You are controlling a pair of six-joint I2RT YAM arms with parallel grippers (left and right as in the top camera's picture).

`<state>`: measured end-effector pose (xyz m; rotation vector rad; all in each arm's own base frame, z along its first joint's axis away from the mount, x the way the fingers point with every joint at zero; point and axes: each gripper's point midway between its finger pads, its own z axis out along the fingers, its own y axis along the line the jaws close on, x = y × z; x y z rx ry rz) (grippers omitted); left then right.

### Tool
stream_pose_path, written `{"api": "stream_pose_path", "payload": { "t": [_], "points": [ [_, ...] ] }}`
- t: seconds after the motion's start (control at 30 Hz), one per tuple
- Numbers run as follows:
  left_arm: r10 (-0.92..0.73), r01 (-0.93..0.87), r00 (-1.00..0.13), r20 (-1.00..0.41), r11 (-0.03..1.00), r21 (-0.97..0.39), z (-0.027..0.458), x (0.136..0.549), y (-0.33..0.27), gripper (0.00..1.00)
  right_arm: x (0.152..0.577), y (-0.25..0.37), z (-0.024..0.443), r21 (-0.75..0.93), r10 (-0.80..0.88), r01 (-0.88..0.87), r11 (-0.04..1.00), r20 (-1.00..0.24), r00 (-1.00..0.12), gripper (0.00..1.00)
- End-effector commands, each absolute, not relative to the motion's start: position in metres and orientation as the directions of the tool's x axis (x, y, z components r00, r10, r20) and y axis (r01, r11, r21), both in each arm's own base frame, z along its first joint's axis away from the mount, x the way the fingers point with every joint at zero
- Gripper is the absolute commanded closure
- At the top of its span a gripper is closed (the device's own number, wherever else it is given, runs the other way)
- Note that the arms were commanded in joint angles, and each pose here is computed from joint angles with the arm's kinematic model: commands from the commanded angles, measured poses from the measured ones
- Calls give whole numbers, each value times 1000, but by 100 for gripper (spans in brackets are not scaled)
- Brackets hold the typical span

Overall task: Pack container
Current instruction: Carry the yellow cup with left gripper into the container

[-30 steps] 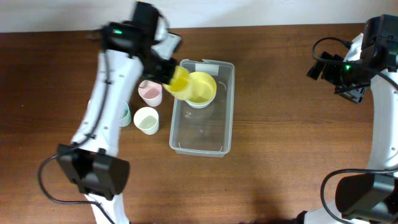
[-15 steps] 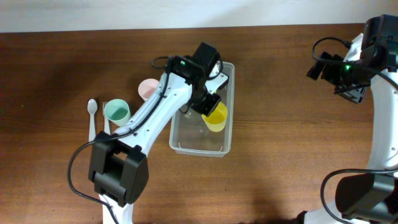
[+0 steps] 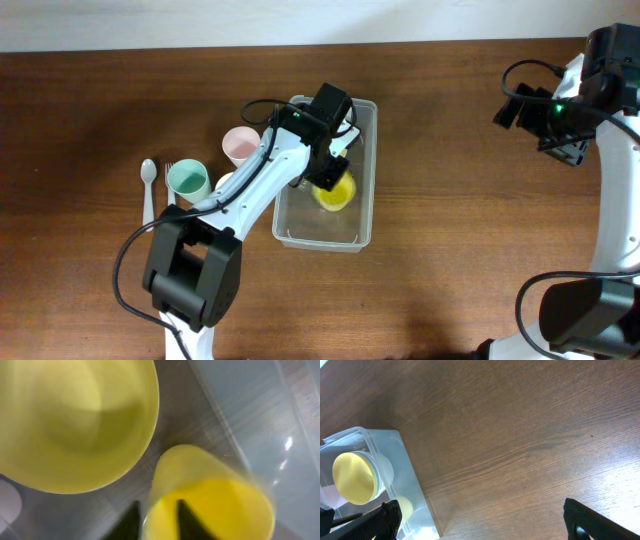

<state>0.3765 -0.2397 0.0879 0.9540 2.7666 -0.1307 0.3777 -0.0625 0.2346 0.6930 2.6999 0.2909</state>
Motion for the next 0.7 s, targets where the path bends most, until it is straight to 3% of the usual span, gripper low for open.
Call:
{"api": "stream_pose_path", "payload": {
  "t": [0.0,0.3,0.37,0.5,0.67],
  "points": [
    [584,605,-770,-256,796,-1,116,387,-241,45,378,-63,239,276,492,421,864,-286,-822,1],
    [471,491,-793,-386,870,53,242,418,-188,47,378,-63,239,276,492,421,864,-286,-822,1],
    [426,445,-802,-419,894,56,259,427,-167,43,378,-63,239,276,492,421,864,-286,-822,1],
    [322,331,-844,-429,942,56,264,445,-114,40,378,-63,239,276,492,421,864,-286,-822,1],
    [210,230,-917,-338,973,-19,223,457,-65,42,378,-63,239,276,492,421,864,-286,-822,1]
  ]
}}
